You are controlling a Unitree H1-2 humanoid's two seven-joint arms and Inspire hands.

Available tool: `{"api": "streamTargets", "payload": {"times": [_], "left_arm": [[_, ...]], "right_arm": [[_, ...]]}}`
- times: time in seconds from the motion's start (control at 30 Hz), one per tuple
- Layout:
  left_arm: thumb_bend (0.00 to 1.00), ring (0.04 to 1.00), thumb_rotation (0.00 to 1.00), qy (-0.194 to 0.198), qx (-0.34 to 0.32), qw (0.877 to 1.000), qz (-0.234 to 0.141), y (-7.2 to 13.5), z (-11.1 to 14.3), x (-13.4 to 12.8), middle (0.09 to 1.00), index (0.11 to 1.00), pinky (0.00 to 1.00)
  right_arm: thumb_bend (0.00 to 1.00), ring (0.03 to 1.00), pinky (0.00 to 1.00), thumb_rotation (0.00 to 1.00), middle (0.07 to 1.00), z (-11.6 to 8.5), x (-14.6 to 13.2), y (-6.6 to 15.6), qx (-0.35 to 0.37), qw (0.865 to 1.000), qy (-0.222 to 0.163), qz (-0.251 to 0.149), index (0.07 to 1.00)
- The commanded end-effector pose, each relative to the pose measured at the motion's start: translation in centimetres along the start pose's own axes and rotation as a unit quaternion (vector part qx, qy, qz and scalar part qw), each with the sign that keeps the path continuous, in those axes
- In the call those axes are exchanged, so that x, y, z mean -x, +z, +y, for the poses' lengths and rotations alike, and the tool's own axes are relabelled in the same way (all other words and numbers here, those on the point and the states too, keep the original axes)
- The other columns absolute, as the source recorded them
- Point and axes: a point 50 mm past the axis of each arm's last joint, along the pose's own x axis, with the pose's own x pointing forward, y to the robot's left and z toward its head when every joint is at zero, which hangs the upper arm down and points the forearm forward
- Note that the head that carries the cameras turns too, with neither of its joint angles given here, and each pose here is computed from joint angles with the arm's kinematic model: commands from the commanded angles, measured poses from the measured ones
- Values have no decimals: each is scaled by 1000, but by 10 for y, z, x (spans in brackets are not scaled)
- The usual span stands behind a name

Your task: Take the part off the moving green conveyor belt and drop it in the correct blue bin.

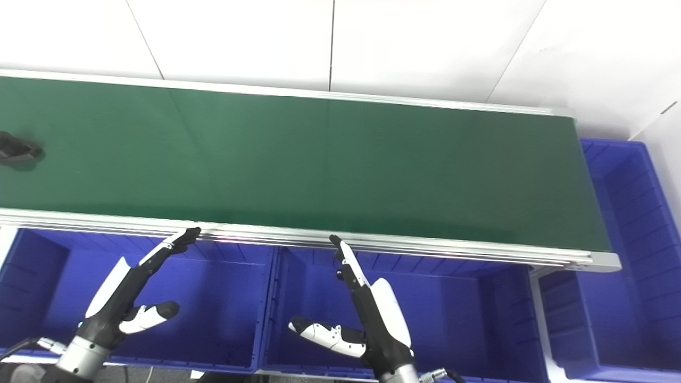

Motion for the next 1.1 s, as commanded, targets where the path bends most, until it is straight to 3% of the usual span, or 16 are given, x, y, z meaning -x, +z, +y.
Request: {"api": "streamTargets", "payload": {"times": [0.0,0.4,1.07], "left_arm": [[772,880,935,15,2,1000,-27,7,7,-5,894,886,845],[773,878,926,15,4,1000,-25,6,4,-5,893,884,843],[799,851,870,-6,-10,1000,-28,-1,-39,1,881,867,792]], "right_arm": [[781,954,853,653,992,-1,-2,7,1,1000,-7,-13,1000],[776,952,846,657,993,-1,-1,4,2,1000,-8,-11,1000],[753,961,831,627,1000,-8,21,-32,11,1000,-5,-10,1000]]}}
